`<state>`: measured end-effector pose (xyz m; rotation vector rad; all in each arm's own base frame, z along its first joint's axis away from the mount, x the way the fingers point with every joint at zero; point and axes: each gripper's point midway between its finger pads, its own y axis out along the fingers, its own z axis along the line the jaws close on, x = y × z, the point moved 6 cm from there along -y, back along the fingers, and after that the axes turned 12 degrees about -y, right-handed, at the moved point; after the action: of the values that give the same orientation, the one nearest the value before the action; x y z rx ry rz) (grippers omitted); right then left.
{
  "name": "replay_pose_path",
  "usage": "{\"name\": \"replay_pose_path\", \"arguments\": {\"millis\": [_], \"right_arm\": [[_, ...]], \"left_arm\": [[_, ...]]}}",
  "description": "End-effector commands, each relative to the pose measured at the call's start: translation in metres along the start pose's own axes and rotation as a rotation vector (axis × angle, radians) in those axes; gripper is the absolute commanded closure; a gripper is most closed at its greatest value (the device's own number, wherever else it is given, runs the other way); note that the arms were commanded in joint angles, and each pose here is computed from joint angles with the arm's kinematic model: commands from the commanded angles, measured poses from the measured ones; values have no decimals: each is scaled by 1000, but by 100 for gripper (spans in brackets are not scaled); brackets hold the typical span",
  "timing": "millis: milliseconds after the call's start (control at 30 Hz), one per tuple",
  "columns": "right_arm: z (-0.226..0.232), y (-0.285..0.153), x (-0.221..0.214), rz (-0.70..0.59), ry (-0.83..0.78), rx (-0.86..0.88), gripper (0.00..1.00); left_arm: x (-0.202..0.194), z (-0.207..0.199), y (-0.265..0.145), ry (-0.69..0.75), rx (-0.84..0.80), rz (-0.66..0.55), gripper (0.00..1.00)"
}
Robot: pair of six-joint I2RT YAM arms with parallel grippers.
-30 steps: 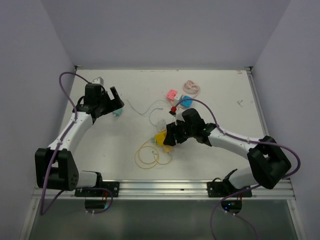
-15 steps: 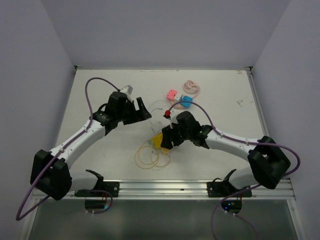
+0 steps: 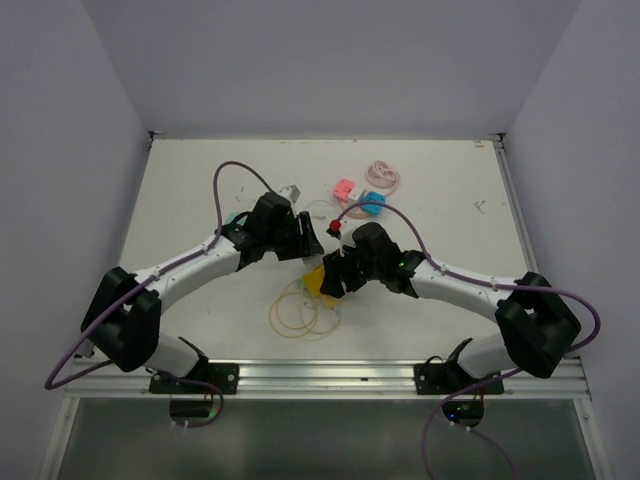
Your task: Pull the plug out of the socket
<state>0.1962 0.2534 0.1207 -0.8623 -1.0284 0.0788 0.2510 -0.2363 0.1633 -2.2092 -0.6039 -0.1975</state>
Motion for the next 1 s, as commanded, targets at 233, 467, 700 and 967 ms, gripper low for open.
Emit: {"name": "replay_pose_path", "arguments": {"millis": [233, 467, 700, 967], "right_arm": [[14, -10, 29, -177, -41, 80, 100], [14, -10, 19, -181, -40, 85, 100], [17, -10, 10, -159, -50, 125, 100], [14, -10, -7, -107, -61, 113, 100]], "left_arm": [[9, -21, 9, -21, -65, -36, 68], [15, -22, 6, -41, -68, -81, 100], [28, -29, -2, -84, -143, -210, 100], [50, -24, -14, -155, -222, -329, 100]]}}
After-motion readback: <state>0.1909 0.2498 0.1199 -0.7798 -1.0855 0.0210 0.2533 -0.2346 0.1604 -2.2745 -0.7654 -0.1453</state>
